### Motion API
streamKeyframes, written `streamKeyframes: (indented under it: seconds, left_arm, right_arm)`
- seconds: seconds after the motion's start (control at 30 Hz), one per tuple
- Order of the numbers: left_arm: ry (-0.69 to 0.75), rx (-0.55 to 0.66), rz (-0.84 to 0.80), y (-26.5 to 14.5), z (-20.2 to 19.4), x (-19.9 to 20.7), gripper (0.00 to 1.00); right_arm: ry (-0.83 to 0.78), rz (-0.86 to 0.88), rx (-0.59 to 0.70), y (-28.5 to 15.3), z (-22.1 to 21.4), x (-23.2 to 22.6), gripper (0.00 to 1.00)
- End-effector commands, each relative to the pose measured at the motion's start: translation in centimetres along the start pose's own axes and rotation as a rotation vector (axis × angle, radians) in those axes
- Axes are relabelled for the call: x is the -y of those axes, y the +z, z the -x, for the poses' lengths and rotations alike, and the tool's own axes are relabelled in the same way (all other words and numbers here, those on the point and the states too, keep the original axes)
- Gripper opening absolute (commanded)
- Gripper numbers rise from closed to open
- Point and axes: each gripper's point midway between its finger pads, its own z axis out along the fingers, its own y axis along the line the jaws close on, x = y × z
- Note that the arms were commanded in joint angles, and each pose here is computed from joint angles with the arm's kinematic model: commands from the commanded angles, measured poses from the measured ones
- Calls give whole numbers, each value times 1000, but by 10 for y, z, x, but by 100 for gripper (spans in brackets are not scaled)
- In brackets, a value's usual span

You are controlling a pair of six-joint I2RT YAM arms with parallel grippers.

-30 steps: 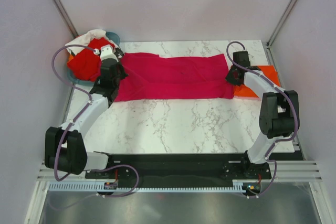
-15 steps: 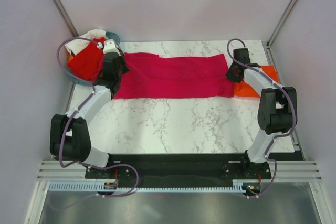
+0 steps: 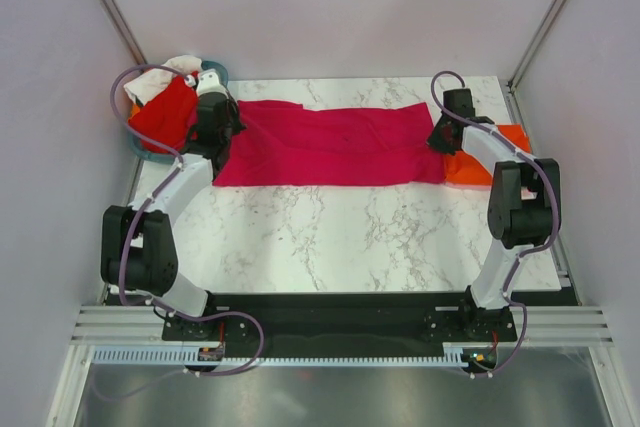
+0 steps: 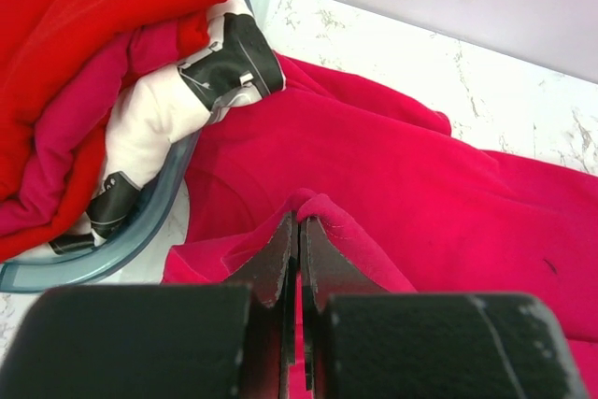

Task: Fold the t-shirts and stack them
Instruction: Fold the tshirt

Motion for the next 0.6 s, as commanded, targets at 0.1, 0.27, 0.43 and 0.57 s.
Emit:
streamKeyframes:
  seconds: [0.1,0.27,0.43,0.57]
  left_arm:
    - [17,58,32,4,26,-7,2]
    - [5,57,76,3,26,-16,2]
    - [-6,63,93,-2,26,-24,2]
    - [-1,48,91,2,20,-24,2]
  right_arm:
    - [12,39,33,2,18,-14,0]
    - [19,45,34,3,19,-15,0]
    - [21,51,33,4,19,-16,0]
    - [27,50,29,8,18,-15,0]
